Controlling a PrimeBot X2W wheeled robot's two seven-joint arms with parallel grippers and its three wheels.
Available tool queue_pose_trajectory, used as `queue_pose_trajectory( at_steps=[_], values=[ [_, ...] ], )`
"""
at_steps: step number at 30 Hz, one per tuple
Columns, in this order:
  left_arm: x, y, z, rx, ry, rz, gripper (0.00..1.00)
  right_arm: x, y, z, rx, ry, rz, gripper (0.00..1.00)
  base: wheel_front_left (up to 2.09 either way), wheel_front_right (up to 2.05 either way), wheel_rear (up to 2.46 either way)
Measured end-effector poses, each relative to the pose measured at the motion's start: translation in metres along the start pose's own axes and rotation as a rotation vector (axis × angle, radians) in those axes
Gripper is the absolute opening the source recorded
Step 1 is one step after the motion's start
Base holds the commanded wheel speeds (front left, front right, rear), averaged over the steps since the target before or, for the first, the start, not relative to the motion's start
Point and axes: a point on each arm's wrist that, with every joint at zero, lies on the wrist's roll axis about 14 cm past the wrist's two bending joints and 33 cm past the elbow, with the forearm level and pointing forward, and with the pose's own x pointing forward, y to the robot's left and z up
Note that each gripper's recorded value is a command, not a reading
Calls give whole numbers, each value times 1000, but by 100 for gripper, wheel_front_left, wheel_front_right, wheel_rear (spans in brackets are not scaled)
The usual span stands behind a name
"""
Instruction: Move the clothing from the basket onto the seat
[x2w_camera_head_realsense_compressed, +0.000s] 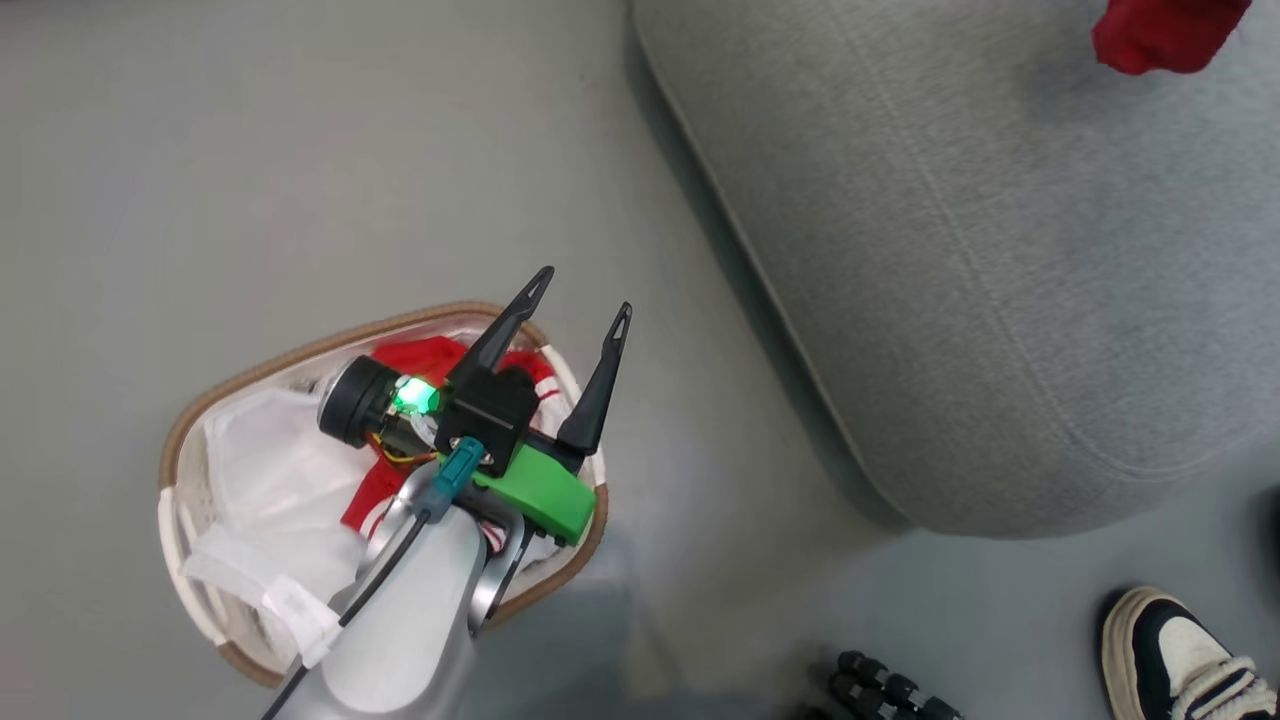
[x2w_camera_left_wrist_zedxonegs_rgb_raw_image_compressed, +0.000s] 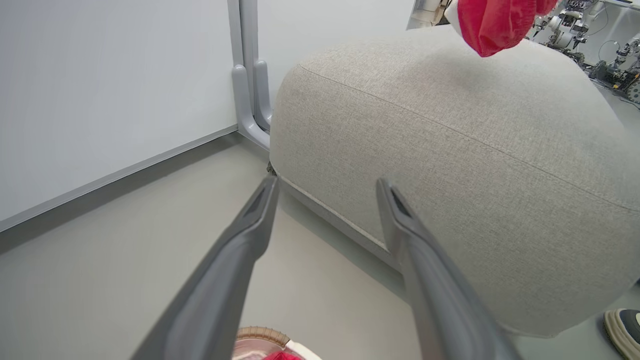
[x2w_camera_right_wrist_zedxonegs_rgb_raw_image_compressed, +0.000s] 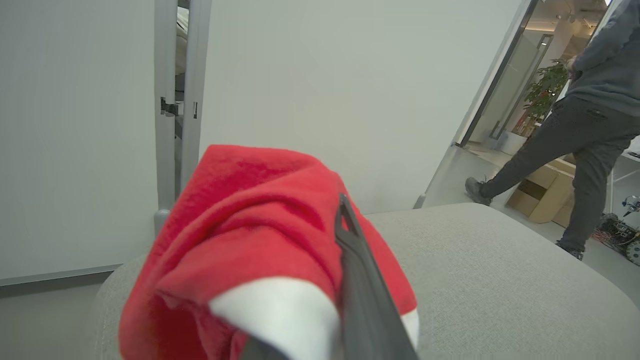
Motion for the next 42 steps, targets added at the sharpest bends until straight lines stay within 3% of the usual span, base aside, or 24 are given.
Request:
queue_pose_trajectory(
  at_steps=[6, 14, 15, 16, 33, 42],
  values=[
    [-7, 25, -17, -14, 27, 49, 100, 6, 19, -65, 13, 136, -18, 0, 0, 0, 0],
    [-23, 52, -44, -42, 84, 125, 100, -36, 29, -165, 31, 384, -75, 0, 0, 0, 0],
    [-25, 55, -46, -43, 88, 131, 100, -40, 32, -171, 34, 402, -75, 42, 0, 0, 0],
    [-26, 57, -47, -43, 93, 138, 100, -45, 35, -177, 37, 418, -71, 100, 0, 0, 0],
    [-57, 47, -13, -14, 79, 225, 100, -142, 32, -170, 72, 492, -44, 100, 0, 0, 0],
    [-99, 58, 14, 35, 42, 393, 100, -154, 87, -126, 184, 371, 93, 100, 0, 0, 0]
  ],
)
